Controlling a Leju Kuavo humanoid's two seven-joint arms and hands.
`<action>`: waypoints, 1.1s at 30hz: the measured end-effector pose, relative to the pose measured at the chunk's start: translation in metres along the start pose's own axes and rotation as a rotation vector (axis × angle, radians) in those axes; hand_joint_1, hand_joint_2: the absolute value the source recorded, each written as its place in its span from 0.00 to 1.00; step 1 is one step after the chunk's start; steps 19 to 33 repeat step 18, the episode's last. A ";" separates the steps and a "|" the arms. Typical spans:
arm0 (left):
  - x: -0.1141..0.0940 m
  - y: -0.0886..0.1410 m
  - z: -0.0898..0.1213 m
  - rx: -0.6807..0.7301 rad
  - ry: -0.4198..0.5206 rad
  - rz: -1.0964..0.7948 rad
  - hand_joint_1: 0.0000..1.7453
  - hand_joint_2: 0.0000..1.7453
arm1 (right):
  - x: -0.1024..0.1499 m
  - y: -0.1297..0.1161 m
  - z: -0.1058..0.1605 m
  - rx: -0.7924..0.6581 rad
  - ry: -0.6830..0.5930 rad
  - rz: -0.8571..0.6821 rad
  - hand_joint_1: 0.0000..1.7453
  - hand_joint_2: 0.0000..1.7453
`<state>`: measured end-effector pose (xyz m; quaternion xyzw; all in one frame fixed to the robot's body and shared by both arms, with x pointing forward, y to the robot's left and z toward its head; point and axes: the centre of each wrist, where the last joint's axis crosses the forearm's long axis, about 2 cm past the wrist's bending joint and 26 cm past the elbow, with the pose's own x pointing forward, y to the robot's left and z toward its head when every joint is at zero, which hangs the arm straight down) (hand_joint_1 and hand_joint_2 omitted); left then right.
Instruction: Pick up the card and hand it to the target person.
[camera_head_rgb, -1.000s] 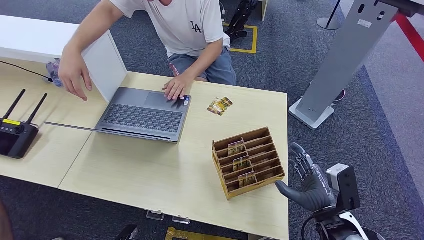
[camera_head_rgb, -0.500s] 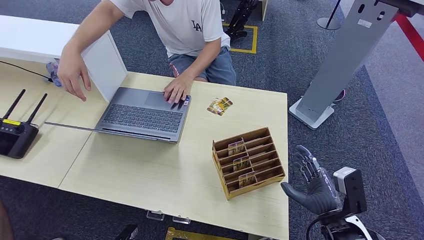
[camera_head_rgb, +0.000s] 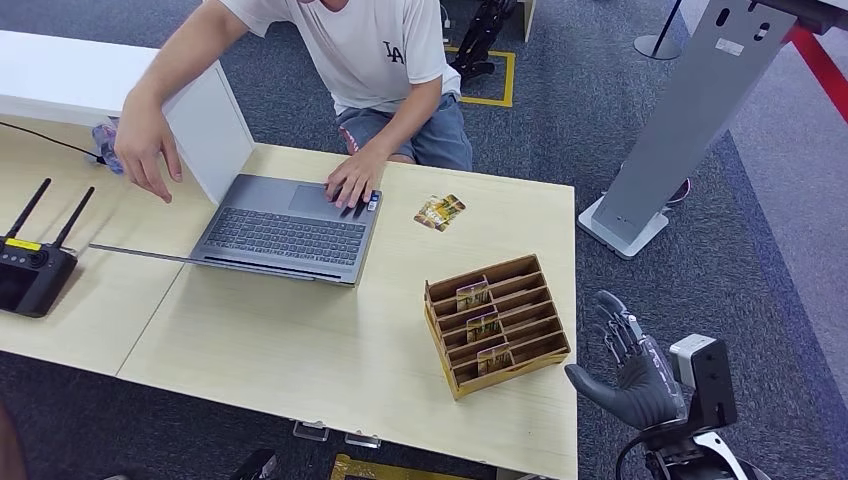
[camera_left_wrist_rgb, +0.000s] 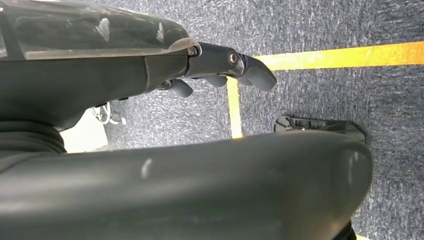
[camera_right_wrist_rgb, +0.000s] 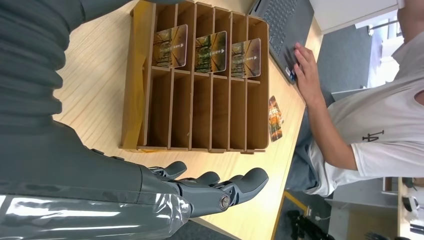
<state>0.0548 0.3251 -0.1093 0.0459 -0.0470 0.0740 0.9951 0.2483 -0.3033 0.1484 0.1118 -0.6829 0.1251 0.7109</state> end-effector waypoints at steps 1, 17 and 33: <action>0.000 0.000 0.000 0.000 0.000 0.000 0.00 0.00 | 0.000 0.000 0.000 0.000 0.002 0.001 0.00 1.00; 0.000 0.000 0.000 0.000 0.000 0.000 0.00 0.00 | -0.001 0.000 0.001 0.000 0.012 0.003 0.00 1.00; 0.000 0.000 0.000 0.000 0.000 0.000 0.00 0.00 | -0.001 0.000 0.001 0.000 0.012 0.003 0.00 1.00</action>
